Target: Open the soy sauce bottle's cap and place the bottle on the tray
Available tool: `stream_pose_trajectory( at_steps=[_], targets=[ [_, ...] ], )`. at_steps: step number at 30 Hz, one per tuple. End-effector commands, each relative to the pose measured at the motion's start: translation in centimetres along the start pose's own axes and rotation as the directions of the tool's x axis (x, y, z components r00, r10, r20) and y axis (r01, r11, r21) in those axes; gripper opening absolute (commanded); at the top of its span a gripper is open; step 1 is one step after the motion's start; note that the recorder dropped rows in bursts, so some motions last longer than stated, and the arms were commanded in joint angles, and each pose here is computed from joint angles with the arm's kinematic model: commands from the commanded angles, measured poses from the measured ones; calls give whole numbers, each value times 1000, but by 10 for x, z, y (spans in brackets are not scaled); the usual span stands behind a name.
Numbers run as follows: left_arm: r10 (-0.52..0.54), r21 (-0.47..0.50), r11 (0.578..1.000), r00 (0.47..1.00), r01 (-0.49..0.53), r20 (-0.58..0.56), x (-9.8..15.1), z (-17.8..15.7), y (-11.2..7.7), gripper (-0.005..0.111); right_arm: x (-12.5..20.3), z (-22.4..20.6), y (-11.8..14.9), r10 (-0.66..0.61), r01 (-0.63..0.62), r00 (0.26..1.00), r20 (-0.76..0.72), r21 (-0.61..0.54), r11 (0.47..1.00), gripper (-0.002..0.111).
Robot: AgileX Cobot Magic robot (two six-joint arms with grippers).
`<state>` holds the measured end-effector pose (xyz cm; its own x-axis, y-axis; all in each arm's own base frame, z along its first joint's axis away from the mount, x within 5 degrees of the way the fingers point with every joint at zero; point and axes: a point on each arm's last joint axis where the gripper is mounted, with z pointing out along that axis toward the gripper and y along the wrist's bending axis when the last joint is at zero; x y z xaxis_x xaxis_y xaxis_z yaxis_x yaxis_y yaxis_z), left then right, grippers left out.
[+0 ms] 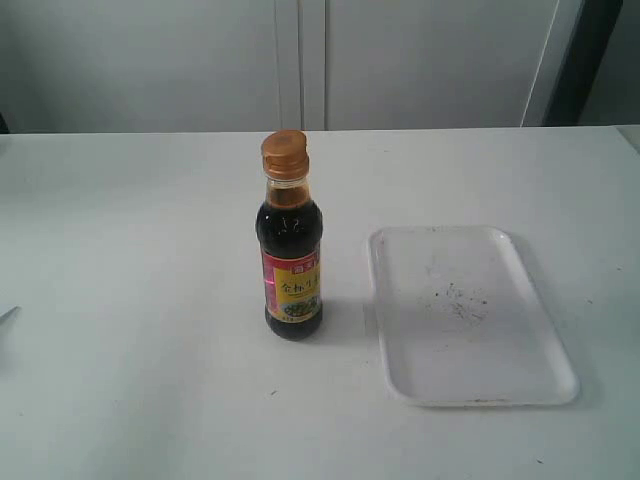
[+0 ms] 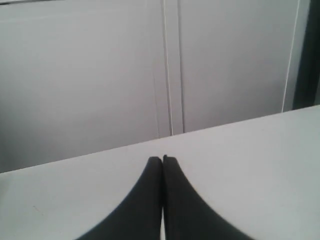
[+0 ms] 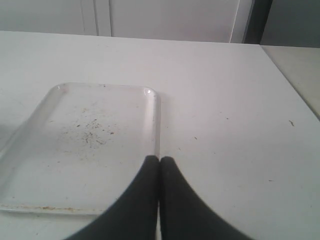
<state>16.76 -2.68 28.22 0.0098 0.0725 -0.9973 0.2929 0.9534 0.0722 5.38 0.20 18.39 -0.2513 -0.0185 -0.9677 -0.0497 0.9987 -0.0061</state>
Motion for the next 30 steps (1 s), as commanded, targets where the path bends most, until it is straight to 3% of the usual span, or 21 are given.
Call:
stream_pose_trajectory(
  at_steps=[1, 7, 10, 14, 17, 24, 27, 30],
  targets=[
    [18, 53, 998, 999, -16, -40, 3, 15, 0, 0, 1, 0, 0, -4, 4, 1000, 7, 5, 1000, 0],
    [36, 89, 996, 987, -22, -157, 13, 33, -7, 0, 1, 0, 0, 13, -13, 1000, 7, 5, 1000, 0],
    [78, 156, 986, 982, -51, -173, 12, 44, -19, 0, 1, 0, 0, 12, -12, 1000, 7, 5, 1000, 0],
    [111, 285, 956, 987, -75, -112, 11, 55, -40, 0, 1, 0, 0, 13, -13, 1000, 7, 5, 1000, 0],
    [57, 381, 923, 998, -45, -20, 10, 62, -51, 0, 1, 0, 0, 13, -13, 1000, 7, 5, 1000, 0],
    [-60, 504, 864, 996, 17, 69, 17, 74, -62, 2, 1, 0, 0, 13, -13, 1000, 7, 5, 1000, 0],
    [-92, 535, 844, 993, 39, 73, 23, 79, -65, 21, 1, 0, 0, 13, -13, 1000, 7, 5, 1000, 0],
    [-114, 546, 835, 992, 66, 56, 30, 83, -66, 56, 1, 0, 0, 13, -13, 1000, 7, 5, 1000, 0]
  ],
)
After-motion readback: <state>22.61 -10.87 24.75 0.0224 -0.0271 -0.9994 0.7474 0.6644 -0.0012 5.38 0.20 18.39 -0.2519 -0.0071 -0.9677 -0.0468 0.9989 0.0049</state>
